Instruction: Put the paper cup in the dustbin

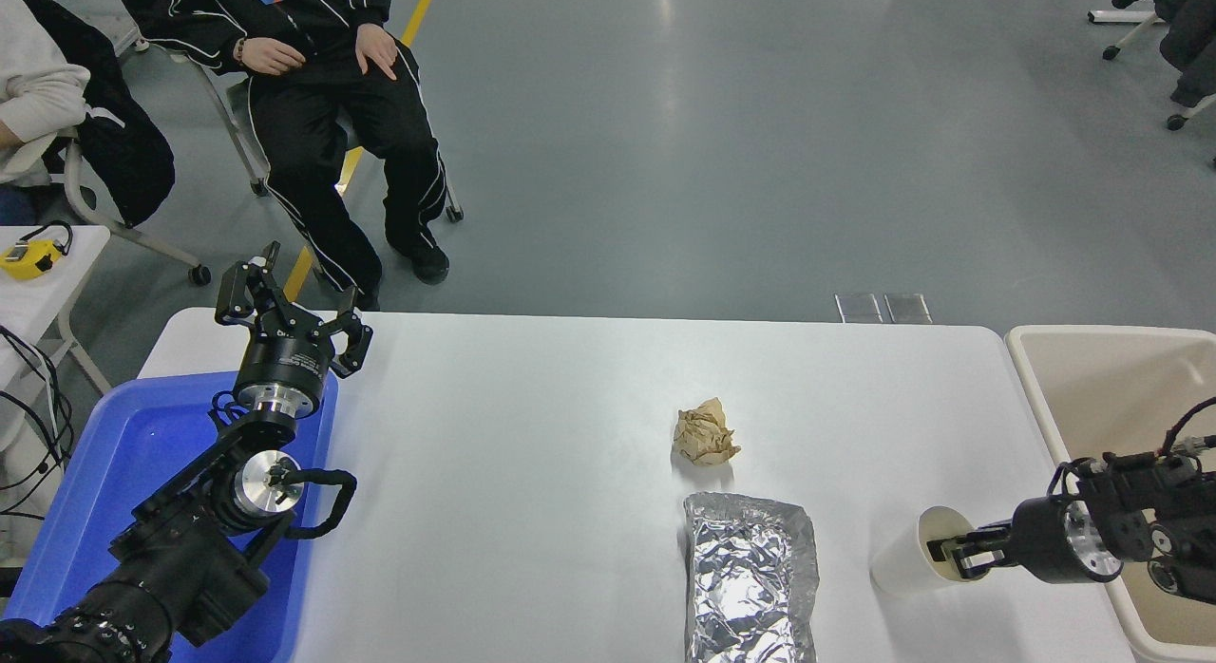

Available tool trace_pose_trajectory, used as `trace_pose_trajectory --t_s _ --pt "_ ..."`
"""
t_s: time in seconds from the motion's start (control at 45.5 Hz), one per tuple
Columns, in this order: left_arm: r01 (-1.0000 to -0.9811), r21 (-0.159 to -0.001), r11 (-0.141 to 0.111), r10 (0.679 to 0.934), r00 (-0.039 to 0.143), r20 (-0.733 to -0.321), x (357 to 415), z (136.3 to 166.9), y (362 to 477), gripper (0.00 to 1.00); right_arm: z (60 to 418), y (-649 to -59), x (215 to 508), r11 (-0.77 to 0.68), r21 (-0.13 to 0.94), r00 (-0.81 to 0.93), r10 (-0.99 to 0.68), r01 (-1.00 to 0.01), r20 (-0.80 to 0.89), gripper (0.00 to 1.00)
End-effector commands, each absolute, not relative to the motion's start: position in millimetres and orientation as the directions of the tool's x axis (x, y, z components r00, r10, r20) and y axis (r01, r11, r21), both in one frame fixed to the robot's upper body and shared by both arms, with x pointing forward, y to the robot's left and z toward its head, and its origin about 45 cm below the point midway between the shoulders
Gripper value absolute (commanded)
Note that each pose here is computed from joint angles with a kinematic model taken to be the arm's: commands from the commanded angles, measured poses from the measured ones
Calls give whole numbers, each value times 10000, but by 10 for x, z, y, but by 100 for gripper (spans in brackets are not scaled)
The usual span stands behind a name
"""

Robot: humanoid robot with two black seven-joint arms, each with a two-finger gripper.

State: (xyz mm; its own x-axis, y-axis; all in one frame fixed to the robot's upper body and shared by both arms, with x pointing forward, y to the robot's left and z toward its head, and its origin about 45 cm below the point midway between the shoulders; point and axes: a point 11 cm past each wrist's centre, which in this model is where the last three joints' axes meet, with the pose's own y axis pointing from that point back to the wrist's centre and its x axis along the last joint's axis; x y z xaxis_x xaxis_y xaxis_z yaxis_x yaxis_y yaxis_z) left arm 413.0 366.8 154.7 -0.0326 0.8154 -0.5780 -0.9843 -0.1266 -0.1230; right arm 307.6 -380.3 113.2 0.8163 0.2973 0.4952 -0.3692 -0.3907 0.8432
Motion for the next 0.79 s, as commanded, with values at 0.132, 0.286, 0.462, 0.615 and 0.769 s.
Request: trace_pose_trajectory --t_s 0.132,0.286,0.462,0.615,0.769 --pt "-9843 -1230 -1265 8154 -326 -5780 4130 1547 3667 100 1921 -3720 3723 -4772 6522 7128 736 -5890 6975 0" --pt "-9843 -1230 -1265 8154 -326 -5780 4130 1547 3667 100 2346 -4107 4124 -3771 5345 6165 -1379 -7564 7752 0" --pt "-9843 -1230 -1265 8154 -326 -5780 4130 1547 3667 100 2836 -4950 4433 -1125 3905 4038 -3601 -9137 8410 0" --pt "-9843 -1230 -1265 8154 -326 -5780 4130 1547 3667 100 3020 -5495 4414 903 3138 2468 -4315 -9452 8677 0" --pt "-9843 -1230 -1265 8154 -326 -5780 4130 1547 3667 100 2815 -5976 4122 3431 3434 1718 -4431 -8743 8799 0"
